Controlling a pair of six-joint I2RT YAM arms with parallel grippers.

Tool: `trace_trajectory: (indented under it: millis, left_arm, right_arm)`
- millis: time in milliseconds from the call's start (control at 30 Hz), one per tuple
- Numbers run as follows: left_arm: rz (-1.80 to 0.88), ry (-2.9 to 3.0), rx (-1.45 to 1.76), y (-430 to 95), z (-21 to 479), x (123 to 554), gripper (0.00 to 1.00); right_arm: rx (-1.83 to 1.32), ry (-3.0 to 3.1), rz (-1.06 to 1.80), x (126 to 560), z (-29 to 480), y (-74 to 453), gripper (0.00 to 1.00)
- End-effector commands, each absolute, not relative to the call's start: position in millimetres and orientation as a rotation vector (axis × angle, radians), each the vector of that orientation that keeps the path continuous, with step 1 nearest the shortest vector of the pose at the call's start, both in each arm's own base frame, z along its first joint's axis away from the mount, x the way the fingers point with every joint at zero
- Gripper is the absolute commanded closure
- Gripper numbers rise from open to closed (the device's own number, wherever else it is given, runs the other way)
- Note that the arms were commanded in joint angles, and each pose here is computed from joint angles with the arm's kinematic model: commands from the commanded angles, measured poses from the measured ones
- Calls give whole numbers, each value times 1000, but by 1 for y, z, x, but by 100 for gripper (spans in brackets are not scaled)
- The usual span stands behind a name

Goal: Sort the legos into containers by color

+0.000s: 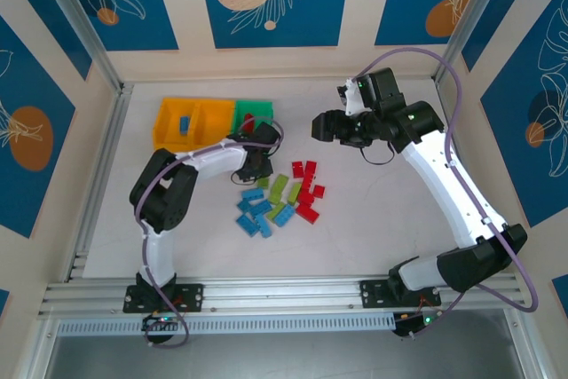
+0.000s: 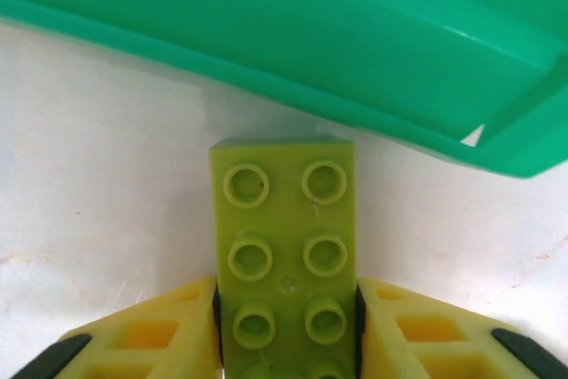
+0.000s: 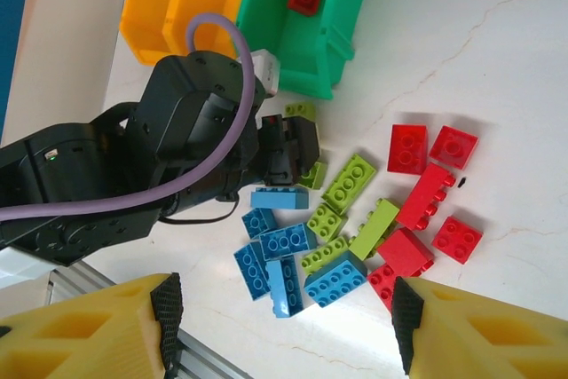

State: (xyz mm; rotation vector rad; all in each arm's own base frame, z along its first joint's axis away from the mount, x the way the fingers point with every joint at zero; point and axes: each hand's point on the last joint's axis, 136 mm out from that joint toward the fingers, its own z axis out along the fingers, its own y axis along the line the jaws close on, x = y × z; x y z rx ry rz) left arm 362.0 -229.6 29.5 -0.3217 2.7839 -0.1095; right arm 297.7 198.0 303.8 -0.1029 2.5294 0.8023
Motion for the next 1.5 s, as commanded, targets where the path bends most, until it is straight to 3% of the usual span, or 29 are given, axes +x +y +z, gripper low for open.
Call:
trace_trajectory:
  millis: [0,200,367,667,833,967,1067,1300,1467]
  left_arm:
    - [-154,2765,-300,-219,55,350,68]
    - [-123,2628,-233,-190,128,339,68]
    - [-73,2522,-232,-154,168,370,69]
    - [0,2532,-212,-113,149,471,69]
    - [-59,2562,-263,-105,134,509,59]
    - [-47,2574,-291,-97,129,525,56]
    - [-59,2567,-276,-95,132,528,34]
    - [-183,2485,-246,-103,177,506,36]
    - [-391,2345,-159,-128,242,447,36]
  right_arm:
    - [-96,2517,847,294,312,202,33]
    - [-68,2527,876,296,306,206,33]
    - [-64,2527,898,300,306,212,33]
    - [-58,2563,884,295,298,210,33]
    - [-51,2575,880,291,294,209,33]
    - [-49,2572,879,289,297,208,33]
    - [-44,2571,873,288,297,206,33]
    - [-15,2579,872,290,291,206,33]
    - [88,2607,829,306,269,197,33]
